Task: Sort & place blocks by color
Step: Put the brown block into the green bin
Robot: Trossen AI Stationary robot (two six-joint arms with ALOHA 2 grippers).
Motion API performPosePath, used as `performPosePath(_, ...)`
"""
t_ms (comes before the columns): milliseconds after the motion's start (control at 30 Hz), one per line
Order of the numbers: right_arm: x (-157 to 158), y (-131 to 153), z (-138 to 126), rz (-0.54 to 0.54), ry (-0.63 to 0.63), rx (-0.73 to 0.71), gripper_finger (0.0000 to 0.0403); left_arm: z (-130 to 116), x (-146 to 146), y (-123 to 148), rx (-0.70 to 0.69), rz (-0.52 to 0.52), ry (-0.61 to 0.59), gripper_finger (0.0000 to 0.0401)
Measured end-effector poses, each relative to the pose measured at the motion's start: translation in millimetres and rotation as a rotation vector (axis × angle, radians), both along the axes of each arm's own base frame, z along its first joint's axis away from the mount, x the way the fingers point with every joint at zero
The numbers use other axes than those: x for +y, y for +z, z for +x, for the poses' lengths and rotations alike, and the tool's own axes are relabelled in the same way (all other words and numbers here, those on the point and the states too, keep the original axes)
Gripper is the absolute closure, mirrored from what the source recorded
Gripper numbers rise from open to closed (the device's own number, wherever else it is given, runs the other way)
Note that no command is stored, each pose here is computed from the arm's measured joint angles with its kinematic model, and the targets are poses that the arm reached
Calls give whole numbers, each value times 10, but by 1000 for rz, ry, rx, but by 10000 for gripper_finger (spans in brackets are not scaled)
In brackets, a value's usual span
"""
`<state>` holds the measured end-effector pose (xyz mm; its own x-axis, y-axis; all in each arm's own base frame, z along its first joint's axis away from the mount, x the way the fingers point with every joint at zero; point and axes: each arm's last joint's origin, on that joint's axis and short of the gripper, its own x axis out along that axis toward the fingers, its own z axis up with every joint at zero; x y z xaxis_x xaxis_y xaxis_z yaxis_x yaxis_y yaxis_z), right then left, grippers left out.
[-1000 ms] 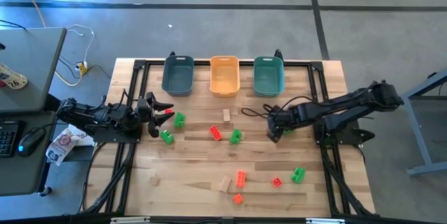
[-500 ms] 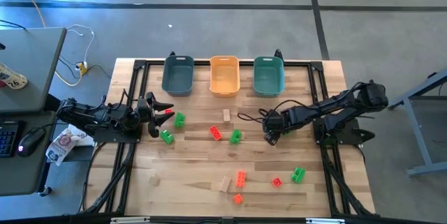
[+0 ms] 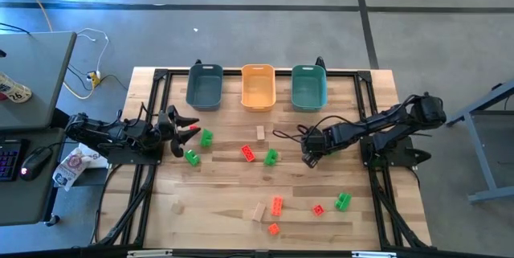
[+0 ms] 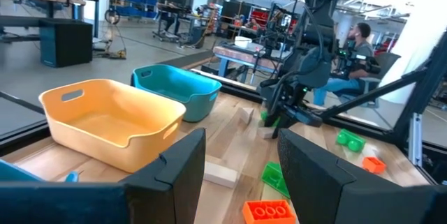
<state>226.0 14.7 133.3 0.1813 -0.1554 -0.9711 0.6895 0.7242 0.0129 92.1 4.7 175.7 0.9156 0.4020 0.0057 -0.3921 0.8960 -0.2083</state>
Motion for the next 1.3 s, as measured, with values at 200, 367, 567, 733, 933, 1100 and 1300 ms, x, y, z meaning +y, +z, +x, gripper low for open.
performPosePath(200,3,205,139,-11,17,-88,306,0,0,0,0,0,2,233)
performPosePath(367,-52,486,347,-68,73,-176,306,0,0,0,0,0,2,233)
performPosePath(567,-221,899,567,-233,129,-259,306,0,0,1,0,0,2,233)
performPosePath(733,-447,1206,655,-395,134,-264,306,0,0,0,0,0,2,233)
performPosePath(933,-815,1418,640,-553,78,-206,306,0,0,0,0,0,1,233)
performPosePath(1100,-1164,1414,518,-582,-15,-132,306,0,0,0,0,0,1,233)
performPosePath(1300,-1574,1297,343,-495,-123,-52,306,0,0,0,0,0,1,233)
